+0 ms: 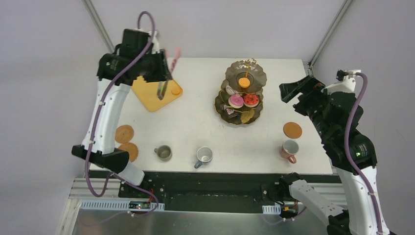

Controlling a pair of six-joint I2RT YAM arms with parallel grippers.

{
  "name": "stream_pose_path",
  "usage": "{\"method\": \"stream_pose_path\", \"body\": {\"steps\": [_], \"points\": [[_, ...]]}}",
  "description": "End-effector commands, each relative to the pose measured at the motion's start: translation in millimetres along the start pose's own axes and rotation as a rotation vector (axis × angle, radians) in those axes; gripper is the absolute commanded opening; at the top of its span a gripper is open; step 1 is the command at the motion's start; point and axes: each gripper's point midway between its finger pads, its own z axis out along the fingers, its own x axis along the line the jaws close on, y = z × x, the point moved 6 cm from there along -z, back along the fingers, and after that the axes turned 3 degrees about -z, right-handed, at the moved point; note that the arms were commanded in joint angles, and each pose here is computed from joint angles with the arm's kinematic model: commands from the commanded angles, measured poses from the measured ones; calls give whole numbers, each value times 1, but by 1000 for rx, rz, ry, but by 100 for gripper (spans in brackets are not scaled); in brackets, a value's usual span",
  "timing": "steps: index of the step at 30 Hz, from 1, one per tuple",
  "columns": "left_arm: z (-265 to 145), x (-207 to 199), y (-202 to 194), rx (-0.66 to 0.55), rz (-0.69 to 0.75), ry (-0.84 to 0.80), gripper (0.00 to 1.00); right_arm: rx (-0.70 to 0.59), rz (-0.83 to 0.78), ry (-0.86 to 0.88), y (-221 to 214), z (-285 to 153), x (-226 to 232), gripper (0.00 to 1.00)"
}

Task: Serve the afternoon tea
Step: Place the desert on the desert table, then pick up the desert from the tray.

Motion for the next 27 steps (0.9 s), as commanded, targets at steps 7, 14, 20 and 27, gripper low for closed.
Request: {"method": "stream_pose_path", "body": {"steps": [7,14,20,27], "points": [[39,145,-11,132,-319,286,37,64,-3,22,-4,10,9,99],[110,192,-18,311,-359,374,37,96,-9,2,-9,14,7,99],[147,207,-31,420,-354,399,36,86,4,-26,-10,15,3,99],[163,216,-34,420,-340,420,36,92,11,-40,-13,14,0,99]]}}
